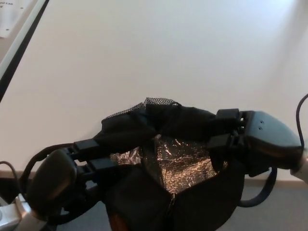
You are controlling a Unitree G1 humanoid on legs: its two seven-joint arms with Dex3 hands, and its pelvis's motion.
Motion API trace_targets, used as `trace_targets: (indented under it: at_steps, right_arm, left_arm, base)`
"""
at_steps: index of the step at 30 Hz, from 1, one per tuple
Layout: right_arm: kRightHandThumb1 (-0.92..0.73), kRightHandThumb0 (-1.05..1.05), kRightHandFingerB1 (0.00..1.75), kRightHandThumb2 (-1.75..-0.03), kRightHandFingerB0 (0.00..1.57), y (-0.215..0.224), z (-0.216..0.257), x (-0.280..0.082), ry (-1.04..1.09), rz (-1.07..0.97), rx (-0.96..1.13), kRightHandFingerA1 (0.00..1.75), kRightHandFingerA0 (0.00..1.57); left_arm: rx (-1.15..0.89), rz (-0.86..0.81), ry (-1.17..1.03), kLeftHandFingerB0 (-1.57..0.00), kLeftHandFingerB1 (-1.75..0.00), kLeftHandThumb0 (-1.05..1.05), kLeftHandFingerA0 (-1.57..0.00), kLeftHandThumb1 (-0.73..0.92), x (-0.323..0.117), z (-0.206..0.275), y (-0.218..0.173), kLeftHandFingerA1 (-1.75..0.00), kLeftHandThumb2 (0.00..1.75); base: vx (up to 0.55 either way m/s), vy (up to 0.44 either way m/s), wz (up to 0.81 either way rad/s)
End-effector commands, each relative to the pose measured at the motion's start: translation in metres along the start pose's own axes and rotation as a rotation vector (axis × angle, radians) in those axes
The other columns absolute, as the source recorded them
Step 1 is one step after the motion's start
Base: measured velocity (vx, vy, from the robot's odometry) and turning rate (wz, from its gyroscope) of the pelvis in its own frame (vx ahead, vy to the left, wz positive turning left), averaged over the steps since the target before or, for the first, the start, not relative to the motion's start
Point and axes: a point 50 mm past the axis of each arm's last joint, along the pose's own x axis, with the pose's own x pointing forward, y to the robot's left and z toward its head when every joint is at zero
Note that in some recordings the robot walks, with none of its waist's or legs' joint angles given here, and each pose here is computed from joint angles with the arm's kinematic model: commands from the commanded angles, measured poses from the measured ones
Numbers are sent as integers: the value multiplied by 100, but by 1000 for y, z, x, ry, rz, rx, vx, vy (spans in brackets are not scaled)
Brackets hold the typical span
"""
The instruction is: A lunch bag is kept on the middle of the desk and the robot uses both its hands to grab the opening of the bag from the left and right and moves its hands away from each other to spread the bag open
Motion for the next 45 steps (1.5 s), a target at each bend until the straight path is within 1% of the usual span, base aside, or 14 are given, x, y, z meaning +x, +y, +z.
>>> trace_targets:
  at_steps: [1, 7, 10, 11, 14, 15, 22, 24, 26, 28, 31, 32, 34, 45]
  right_arm:
    - [-50, -23, 145, -60, 81, -41, -41, -42, 238, 139, -253, 159, 88]
    - [-55, -31, 141, -61, 70, -76, -46, 73, 178, 41, -355, 156, 79]
    - [-48, -19, 105, -54, 76, -97, -40, 107, 176, -36, -353, 138, 85]
    - [-67, -41, 53, -59, 66, -115, -41, 128, 167, 5, -567, 97, 85]
    - [-74, -45, 53, -62, 62, -135, -40, 149, 230, 69, -614, 79, 64]
    - [-75, -46, 96, -62, 64, -148, -35, 160, 295, -54, -341, 119, 61]
    - [-67, -41, 77, -61, 68, -179, -31, 164, 242, -173, -665, 117, 67]
    - [-48, -44, 32, -77, 6, -178, -37, 167, 345, -113, -556, 14, 0]
    - [-55, -38, 30, -58, 22, -174, -38, 165, 339, -94, -579, 17, 0]
    - [-57, -30, 50, -104, 1, -172, -41, 162, 383, -84, -446, 49, 0]
    - [-60, -30, 48, -107, 0, -165, -47, 154, 407, -57, -459, 51, 1]
    - [-68, -50, 30, -61, 10, -165, -49, 152, 428, -62, -438, 35, 41]
    - [-65, -50, 34, -72, 8, -165, -52, 150, 444, -23, -503, 27, 5]
    - [-33, -31, 28, -69, 0, -205, -76, 107, 678, -169, -401, 53, 23]
  left_arm:
    - [289, -29, 58, -86, -147, -19, -100, 41, -21, -36, 73, -163, 119]
    - [357, 241, -281, -80, -151, -10, -95, 36, 120, -9, 107, -162, 111]
    - [399, 290, -329, -92, -101, -17, -107, 43, 158, 1, 123, -133, 98]
    - [435, 362, -393, -99, -95, -29, -105, 57, 187, 12, 136, -127, 74]
    - [462, 416, -410, -90, -119, -28, -98, 61, 205, 20, 147, -127, 71]
    - [452, 475, -411, -82, -148, -20, -93, 45, 215, 27, 158, -146, 104]
    - [412, 545, -392, -91, -121, -10, -97, 40, 222, 31, 177, -131, 108]
    - [433, 506, -335, -74, -47, -9, -73, 54, 218, 24, 176, -70, 75]
    - [436, 490, -316, -57, -41, -8, -60, 53, 214, 21, 171, -54, 74]
    - [460, 472, -301, -21, -54, 1, -23, 40, 210, 17, 167, -54, 95]
    - [529, 424, -282, -14, -34, 1, -25, 48, 203, 9, 163, -33, 70]
    - [547, 399, -270, -9, -35, -1, -22, 48, 200, 6, 163, -33, 68]
    - [571, 382, -251, -8, -35, 0, -24, 51, 197, 3, 163, -32, 72]
    - [682, 381, -101, -6, -50, 2, -9, 39, 175, -18, 202, -49, 101]
  base:
    - [0, 0, 0]
    - [0, 0, 0]
    - [0, 0, 0]
    - [0, 0, 0]
    - [0, 0, 0]
    - [0, 0, 0]
    - [0, 0, 0]
    - [0, 0, 0]
    - [0, 0, 0]
    - [0, 0, 0]
    - [0, 0, 0]
    - [0, 0, 0]
    - [0, 0, 0]
    - [0, 0, 0]
